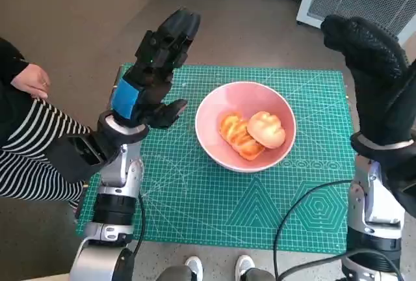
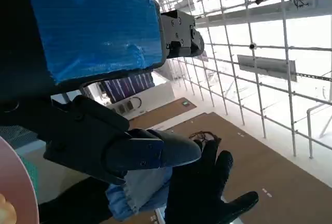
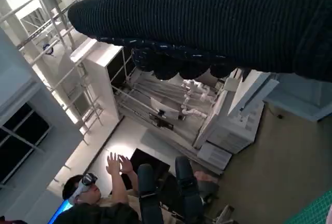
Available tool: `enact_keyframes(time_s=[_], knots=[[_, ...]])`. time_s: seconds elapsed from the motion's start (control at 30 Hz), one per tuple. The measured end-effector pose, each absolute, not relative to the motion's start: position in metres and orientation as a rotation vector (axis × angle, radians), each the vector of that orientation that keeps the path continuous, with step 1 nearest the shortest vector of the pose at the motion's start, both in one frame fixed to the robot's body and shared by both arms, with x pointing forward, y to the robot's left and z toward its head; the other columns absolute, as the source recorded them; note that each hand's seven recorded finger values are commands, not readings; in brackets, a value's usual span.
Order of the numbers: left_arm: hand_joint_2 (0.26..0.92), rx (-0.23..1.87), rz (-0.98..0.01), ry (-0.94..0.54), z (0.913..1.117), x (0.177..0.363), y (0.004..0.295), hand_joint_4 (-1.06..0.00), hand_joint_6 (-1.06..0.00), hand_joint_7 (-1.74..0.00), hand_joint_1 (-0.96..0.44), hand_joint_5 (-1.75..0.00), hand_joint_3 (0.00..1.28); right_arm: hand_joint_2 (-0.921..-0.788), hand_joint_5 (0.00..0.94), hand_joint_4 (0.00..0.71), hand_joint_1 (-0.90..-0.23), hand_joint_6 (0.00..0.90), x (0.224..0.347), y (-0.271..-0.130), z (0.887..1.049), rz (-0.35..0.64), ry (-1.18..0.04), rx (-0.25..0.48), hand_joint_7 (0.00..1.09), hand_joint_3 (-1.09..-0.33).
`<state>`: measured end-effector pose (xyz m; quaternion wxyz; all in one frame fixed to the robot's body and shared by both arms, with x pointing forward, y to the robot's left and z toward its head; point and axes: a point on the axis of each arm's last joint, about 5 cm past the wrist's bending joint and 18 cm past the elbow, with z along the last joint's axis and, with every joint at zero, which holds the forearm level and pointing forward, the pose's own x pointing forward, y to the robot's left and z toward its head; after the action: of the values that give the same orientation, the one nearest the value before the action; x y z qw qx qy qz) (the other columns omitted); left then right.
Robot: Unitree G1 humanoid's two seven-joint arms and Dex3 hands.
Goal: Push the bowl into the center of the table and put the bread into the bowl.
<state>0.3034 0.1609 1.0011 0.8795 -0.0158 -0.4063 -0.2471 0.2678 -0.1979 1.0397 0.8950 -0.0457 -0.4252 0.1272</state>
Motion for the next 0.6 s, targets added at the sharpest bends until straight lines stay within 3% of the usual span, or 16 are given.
enact_keyframes(time_s=[0.6], knots=[[0.921, -0.032, -0.515, -0.846, 1.0015, 0.3033, 0.1607, -0.04, 0.00, -0.37, -0.76, -0.01, 0.41, -0.921, 0.000, 0.167, -0.698, 0.099, 0.2673, -0.1980, 1.0385, 0.262, -0.883, -0.093, 0.44, -0.646]])
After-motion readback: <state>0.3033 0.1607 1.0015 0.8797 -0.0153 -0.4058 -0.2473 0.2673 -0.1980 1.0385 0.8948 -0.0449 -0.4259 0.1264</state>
